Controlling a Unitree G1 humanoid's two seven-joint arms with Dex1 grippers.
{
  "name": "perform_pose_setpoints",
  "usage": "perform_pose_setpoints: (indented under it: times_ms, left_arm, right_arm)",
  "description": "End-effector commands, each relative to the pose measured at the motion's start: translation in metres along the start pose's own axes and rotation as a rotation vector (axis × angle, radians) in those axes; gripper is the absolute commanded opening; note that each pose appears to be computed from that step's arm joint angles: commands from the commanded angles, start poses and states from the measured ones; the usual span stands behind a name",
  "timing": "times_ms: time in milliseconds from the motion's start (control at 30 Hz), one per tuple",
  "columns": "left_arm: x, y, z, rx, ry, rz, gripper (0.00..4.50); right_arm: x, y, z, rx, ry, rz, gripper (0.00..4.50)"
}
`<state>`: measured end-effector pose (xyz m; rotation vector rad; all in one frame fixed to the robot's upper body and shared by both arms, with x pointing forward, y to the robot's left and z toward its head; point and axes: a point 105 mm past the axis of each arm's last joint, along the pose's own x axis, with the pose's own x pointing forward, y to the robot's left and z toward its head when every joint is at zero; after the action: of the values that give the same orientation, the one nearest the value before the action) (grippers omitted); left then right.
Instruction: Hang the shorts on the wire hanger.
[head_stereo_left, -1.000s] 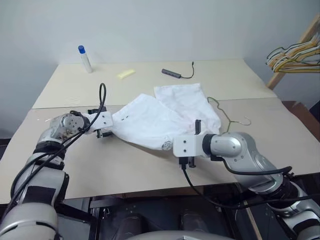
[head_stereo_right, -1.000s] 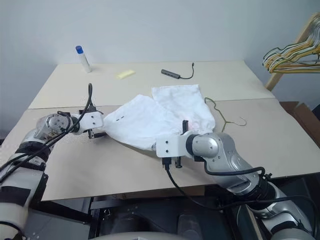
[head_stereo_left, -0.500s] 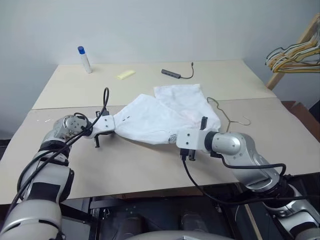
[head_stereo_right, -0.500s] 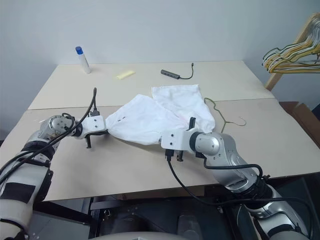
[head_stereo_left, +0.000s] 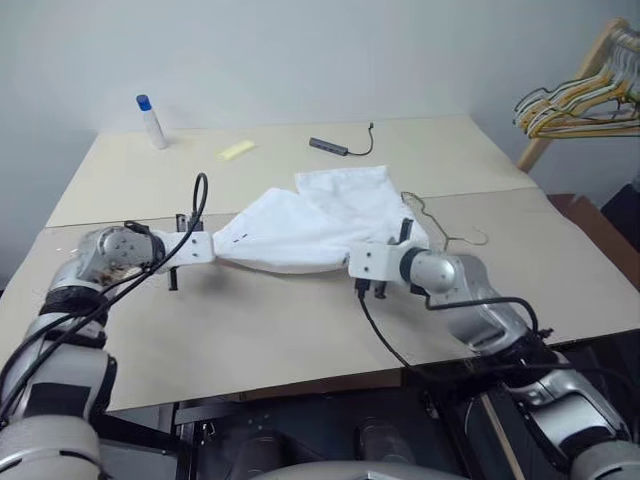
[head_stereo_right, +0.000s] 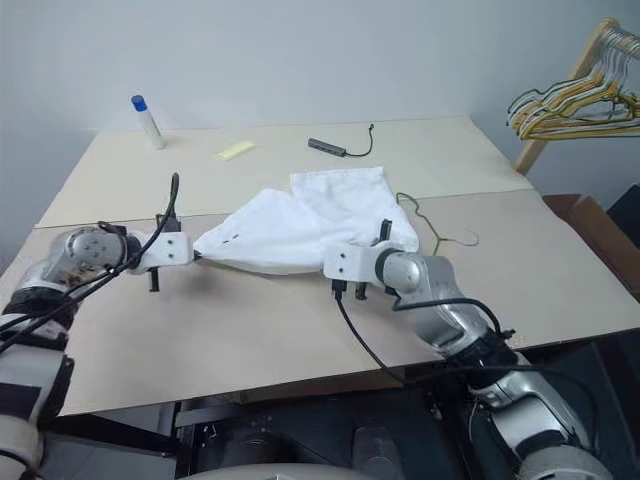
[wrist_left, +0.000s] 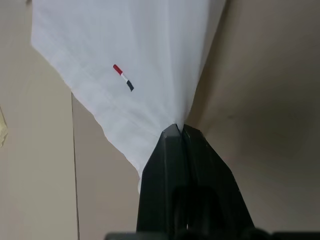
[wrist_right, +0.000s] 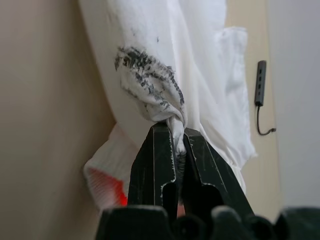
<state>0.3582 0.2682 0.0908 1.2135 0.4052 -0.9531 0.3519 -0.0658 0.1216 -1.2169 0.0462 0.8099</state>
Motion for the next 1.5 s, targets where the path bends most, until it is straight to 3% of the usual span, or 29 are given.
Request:
perform_pose_setpoints:
  times_ms: [33, 100, 233, 500, 767, 1067, 1100, 1300, 1467, 1500]
  left_arm:
    - [-0.028, 0.003, 0.004, -0.002, -0.007, 0.001, 0.02]
    - [-0.047, -0.017, 0.004, -0.019, 0.0, -0.075, 0.02]
    - [-0.081, -0.05, 0.008, -0.066, 0.039, -0.185, 0.02]
    - [-0.118, -0.099, 0.047, -0.136, -0.01, -0.37, 0.02]
    - [-0.104, -0.111, 0.084, -0.075, -0.105, -0.444, 0.02]
    - [-0.074, -0.103, 0.1, -0.03, -0.214, -0.418, 0.02]
    - [-0.075, -0.102, 0.101, -0.033, -0.226, -0.424, 0.4]
    - [-0.089, -0.093, 0.094, -0.04, -0.227, -0.448, 2.21]
    - [-0.109, -0.067, 0.065, -0.075, -0.117, -0.369, 3.89]
    - [-0.114, -0.062, 0.056, -0.075, -0.08, -0.348, 4.21]
  right_arm:
    - [-0.002, -0.021, 0.034, -0.022, -0.146, -0.084, 0.0]
    - [-0.009, -0.012, 0.056, -0.044, -0.265, -0.022, 0.0]
    - [-0.028, 0.014, 0.073, -0.095, -0.378, 0.143, 0.0]
    - [-0.07, 0.041, 0.045, -0.117, -0.302, 0.398, 0.0]
    - [-0.086, 0.05, 0.003, -0.144, -0.116, 0.505, 0.0]
    - [-0.091, 0.06, -0.01, -0.101, -0.073, 0.533, 0.0]
    - [-0.093, 0.061, -0.009, -0.099, -0.079, 0.536, 0.67]
    - [-0.11, 0.059, -0.003, 0.013, -0.145, 0.574, 2.62]
    - [-0.124, 0.026, -0.008, 0.246, -0.157, 0.467, 4.43]
    - [-0.126, 0.019, -0.011, 0.276, -0.155, 0.439, 4.5]
